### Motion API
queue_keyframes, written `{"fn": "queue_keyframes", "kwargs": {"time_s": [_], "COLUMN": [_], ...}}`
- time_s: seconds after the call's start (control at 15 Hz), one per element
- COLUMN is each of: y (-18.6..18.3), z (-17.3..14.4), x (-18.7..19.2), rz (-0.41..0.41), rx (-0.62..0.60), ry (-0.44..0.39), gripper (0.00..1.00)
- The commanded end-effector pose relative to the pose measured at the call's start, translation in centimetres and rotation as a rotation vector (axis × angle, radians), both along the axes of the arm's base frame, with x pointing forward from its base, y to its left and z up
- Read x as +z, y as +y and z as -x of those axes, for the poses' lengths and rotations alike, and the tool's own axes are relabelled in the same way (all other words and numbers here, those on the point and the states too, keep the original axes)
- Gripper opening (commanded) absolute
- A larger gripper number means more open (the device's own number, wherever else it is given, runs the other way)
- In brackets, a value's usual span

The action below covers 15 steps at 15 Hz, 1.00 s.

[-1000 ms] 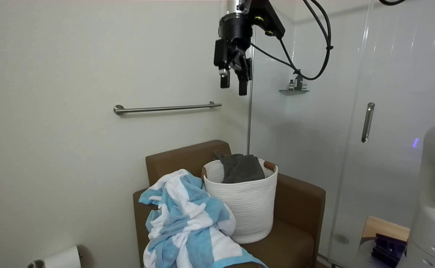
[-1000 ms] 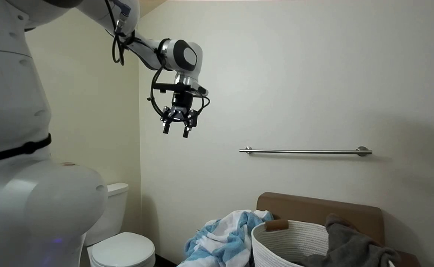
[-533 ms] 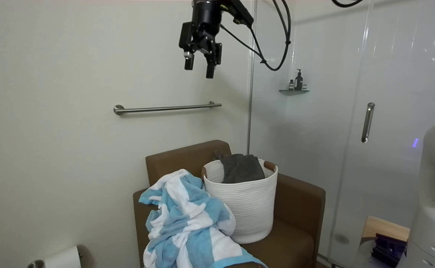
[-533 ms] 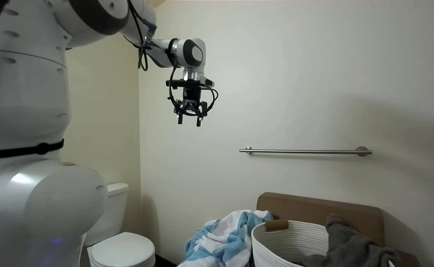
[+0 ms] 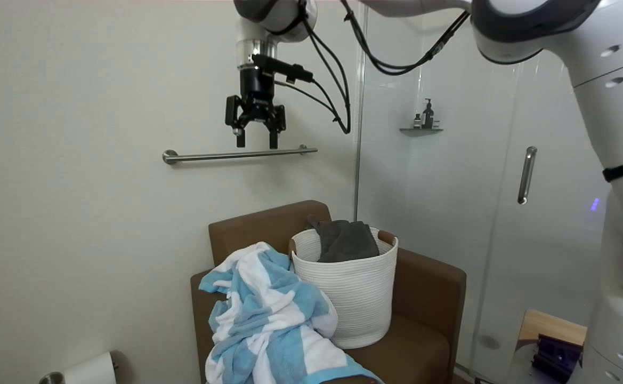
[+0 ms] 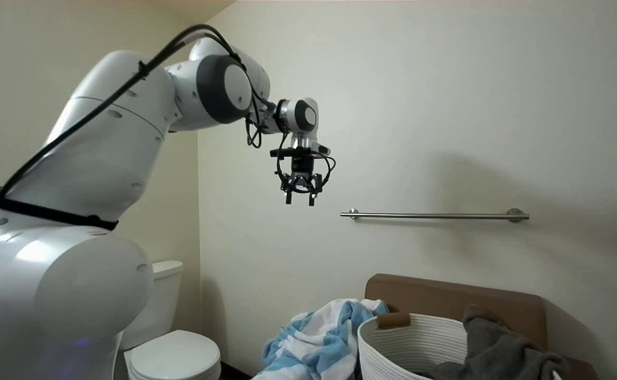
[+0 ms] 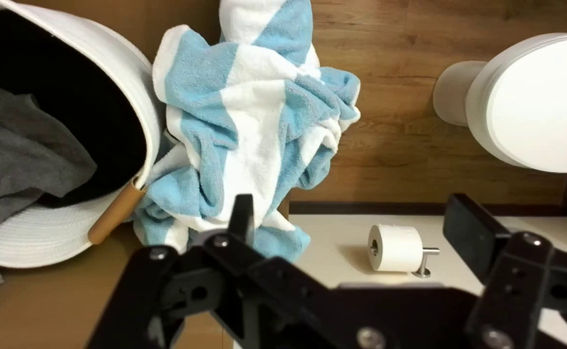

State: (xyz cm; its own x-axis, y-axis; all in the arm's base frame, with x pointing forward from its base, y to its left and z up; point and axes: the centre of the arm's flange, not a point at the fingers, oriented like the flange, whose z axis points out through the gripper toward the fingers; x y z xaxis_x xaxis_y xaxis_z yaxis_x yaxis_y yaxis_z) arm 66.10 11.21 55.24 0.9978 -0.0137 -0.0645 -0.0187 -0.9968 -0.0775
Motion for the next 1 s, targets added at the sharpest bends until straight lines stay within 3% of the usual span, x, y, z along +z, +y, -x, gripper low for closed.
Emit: {"fn": "queue_keyframes", "kwargs": {"time_s": [0.0, 0.07, 0.13, 0.33, 0.53, 0.73, 0.93], "y": [-1.7, -2.9, -2.0, -3.7, -3.4, -5.3, -9.6], "z": [-8.3, -8.9, -3.3, -4.8, -4.2, -5.4, -9.1], "x": [-1.8, -2.3, -4.6, -5.9, -5.3, -4.7, -4.1], "rz": [-0.003, -0.001, 0.012, 0.013, 0.031, 0.006, -0.015], "rx": [-0.053, -0.072, -0.033, -0.056, -0.039, -0.111, -0.268], "ry": [0.098, 0.123, 0.080, 0.104, 0.101, 0.078, 0.038], "gripper": [1.00, 1.00, 1.00, 1.00, 1.00, 1.00, 1.00]}}
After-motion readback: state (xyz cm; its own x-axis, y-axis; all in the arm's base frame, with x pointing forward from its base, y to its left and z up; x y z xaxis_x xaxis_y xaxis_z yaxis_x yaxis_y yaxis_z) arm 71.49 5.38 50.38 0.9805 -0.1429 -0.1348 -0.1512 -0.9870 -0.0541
